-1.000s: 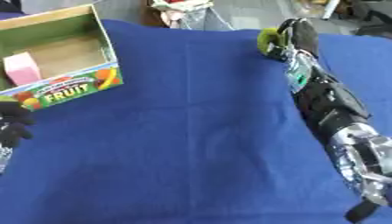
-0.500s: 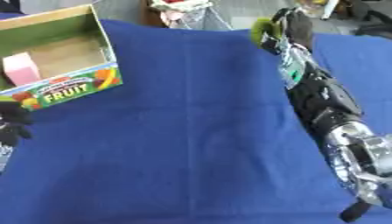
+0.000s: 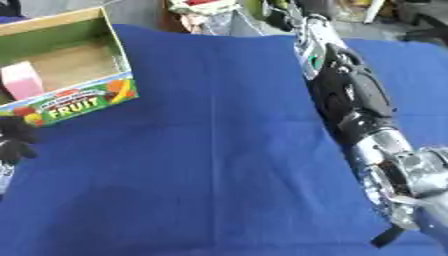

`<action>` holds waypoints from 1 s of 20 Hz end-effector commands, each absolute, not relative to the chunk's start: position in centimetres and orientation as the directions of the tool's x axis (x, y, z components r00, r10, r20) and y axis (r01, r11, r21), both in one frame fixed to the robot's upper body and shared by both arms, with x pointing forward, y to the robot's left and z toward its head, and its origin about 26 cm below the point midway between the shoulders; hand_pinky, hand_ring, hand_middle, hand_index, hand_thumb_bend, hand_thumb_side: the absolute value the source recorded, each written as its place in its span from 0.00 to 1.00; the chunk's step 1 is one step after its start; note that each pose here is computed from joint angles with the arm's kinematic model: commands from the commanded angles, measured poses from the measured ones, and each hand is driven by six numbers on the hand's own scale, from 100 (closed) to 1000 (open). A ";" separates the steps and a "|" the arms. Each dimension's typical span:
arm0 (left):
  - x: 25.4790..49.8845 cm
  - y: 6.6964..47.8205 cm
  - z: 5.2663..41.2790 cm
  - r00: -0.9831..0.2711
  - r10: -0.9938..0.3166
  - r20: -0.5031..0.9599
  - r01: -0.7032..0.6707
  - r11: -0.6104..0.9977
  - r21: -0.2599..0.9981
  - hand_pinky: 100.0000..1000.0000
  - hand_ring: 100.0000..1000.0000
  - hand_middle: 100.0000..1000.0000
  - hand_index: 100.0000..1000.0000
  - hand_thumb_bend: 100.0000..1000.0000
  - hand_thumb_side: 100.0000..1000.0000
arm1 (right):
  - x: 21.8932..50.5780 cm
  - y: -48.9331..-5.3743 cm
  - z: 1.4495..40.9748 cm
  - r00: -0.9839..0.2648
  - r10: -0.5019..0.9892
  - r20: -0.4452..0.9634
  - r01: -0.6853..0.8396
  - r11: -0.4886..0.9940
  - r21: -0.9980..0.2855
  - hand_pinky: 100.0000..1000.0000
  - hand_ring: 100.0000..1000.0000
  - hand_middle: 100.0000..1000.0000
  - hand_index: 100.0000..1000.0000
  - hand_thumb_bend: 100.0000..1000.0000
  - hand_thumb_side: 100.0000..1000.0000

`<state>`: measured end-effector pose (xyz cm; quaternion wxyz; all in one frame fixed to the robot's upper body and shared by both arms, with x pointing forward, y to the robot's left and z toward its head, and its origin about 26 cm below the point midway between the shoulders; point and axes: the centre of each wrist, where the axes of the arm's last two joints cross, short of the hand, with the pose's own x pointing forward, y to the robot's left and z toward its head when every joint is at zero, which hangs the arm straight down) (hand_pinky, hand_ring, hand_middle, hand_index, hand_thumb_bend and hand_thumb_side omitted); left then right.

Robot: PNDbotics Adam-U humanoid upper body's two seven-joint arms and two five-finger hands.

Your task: Pick up objects on the table and place them in the box.

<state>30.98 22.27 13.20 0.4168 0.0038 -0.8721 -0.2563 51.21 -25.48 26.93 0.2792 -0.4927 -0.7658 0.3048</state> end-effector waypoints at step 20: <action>30.9 21.6 13.6 -0.671 -0.191 0.717 0.244 0.856 0.456 0.46 0.59 0.59 0.74 0.07 0.42 | 49.0 -6.9 25.2 -0.775 0.627 -0.081 0.371 0.348 -0.861 0.72 0.61 0.22 0.47 0.00 0.00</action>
